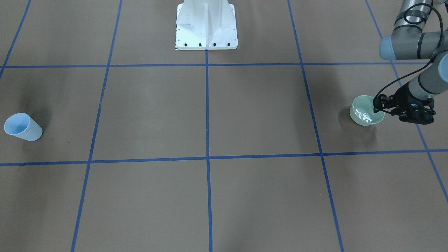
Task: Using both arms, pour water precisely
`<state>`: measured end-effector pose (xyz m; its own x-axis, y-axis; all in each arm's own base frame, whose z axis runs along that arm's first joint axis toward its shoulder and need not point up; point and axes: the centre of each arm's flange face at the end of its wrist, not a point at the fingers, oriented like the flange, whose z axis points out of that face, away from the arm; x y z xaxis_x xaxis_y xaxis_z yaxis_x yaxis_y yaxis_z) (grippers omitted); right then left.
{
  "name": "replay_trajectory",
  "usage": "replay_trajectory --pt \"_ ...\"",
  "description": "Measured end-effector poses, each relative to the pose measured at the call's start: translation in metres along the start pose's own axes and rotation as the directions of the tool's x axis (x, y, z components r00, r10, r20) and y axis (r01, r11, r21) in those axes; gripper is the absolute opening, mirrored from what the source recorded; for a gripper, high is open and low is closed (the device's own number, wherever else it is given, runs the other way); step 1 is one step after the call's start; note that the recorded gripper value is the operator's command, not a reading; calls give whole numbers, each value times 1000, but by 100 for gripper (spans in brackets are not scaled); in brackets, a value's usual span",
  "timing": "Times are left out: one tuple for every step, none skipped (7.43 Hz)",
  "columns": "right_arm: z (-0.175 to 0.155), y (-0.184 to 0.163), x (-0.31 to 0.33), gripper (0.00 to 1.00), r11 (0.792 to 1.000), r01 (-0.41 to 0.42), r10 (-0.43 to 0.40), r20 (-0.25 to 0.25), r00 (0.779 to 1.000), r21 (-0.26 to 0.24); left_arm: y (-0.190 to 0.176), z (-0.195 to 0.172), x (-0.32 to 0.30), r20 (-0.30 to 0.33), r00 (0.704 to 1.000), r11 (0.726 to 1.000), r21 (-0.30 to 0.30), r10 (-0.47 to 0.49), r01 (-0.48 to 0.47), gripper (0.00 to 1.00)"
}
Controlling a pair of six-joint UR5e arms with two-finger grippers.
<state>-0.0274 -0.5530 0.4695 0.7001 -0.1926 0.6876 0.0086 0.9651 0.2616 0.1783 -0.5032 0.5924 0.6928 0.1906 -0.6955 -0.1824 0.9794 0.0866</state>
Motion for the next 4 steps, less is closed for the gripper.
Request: replay_trajectory --pt "2 -2 -1 99 1000 -3 3 -1 1000 -14 -5 -19 0 -8 1000 999 34 -3 4 100" --pt "4 -5 -3 99 999 -11 11 -2 1000 -33 -9 -44 0 -13 1000 997 77 -7 8 100" --pt "9 -7 -1 99 998 -26 26 -7 1000 -56 -10 -73 1 -15 1000 993 118 -14 15 100" --pt "15 -6 4 99 996 -44 43 -12 999 -77 -10 -102 -2 -7 1000 990 143 -11 12 100"
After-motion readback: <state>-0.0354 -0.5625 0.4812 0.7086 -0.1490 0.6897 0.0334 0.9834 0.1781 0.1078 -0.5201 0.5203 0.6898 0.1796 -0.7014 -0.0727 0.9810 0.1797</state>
